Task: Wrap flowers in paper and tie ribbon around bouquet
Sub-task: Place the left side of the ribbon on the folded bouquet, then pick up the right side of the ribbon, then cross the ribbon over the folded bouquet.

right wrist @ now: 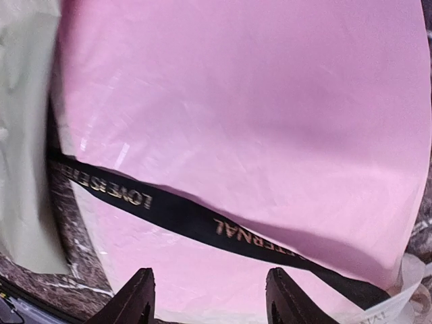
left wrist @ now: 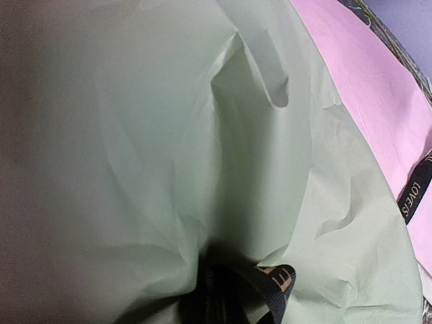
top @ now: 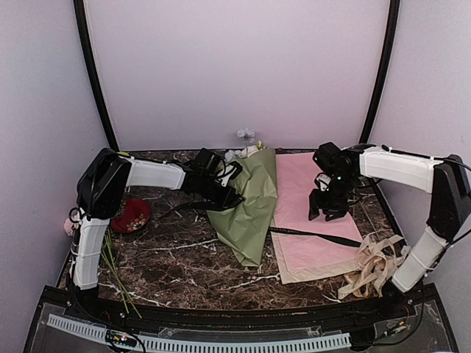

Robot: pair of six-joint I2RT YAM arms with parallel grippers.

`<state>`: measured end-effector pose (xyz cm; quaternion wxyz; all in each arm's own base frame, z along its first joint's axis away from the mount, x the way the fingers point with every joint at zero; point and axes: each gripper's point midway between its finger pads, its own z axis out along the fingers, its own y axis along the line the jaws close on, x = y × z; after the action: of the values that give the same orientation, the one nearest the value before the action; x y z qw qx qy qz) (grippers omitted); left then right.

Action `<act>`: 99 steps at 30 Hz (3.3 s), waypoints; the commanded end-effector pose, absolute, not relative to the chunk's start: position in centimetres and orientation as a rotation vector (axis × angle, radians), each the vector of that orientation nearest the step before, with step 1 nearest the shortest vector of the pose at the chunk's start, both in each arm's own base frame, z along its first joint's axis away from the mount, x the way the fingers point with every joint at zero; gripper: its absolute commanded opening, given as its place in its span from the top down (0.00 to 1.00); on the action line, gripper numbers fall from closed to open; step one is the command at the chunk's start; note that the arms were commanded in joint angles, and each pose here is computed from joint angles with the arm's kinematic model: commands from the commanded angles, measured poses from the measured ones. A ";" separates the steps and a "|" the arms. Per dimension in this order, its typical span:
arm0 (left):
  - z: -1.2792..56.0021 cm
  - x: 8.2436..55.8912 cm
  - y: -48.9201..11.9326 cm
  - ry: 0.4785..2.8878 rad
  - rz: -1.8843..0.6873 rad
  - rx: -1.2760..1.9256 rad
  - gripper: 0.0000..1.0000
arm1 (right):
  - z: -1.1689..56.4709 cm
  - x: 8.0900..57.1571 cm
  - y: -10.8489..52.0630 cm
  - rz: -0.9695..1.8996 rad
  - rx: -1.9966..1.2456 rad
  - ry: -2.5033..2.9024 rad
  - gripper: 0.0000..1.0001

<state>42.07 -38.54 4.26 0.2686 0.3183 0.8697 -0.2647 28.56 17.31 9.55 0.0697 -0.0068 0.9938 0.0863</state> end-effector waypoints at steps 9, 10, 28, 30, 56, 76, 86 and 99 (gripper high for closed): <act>3.1 40.0 -37.3 2.432 -0.722 0.868 1.00 | 5.1 24.8 12.9 -0.157 -0.365 3.235 0.29; 3.2 40.0 -37.3 2.431 -0.720 0.869 1.00 | 4.8 24.8 12.6 -0.189 -0.385 3.239 0.28; 3.5 40.1 -37.4 2.421 -0.712 0.890 1.00 | 2.8 25.9 13.4 -0.184 -0.502 3.286 0.33; 3.5 40.1 -37.3 2.421 -0.711 0.892 1.00 | 2.4 25.5 13.8 -0.145 -0.511 3.311 0.41; 4.2 39.9 -37.3 2.408 -0.722 0.890 1.00 | 30.4 34.4 41.1 1.646 -0.805 1.869 1.00; 14.5 38.0 -33.6 2.158 -0.675 0.800 1.00 | 10.9 42.4 42.8 1.553 -0.304 2.308 1.00; 21.6 33.0 -36.7 1.777 -0.813 1.218 1.00 | 8.4 42.8 44.5 1.477 -0.408 2.403 1.00; 27.7 30.5 -43.3 1.330 -0.936 1.424 1.00 | 8.1 41.8 44.7 1.522 -0.449 2.403 0.98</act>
<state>30.12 -42.81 30.98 0.4708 0.5616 0.5543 -0.3946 42.35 44.35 7.98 0.1335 -0.1404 0.8332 0.5180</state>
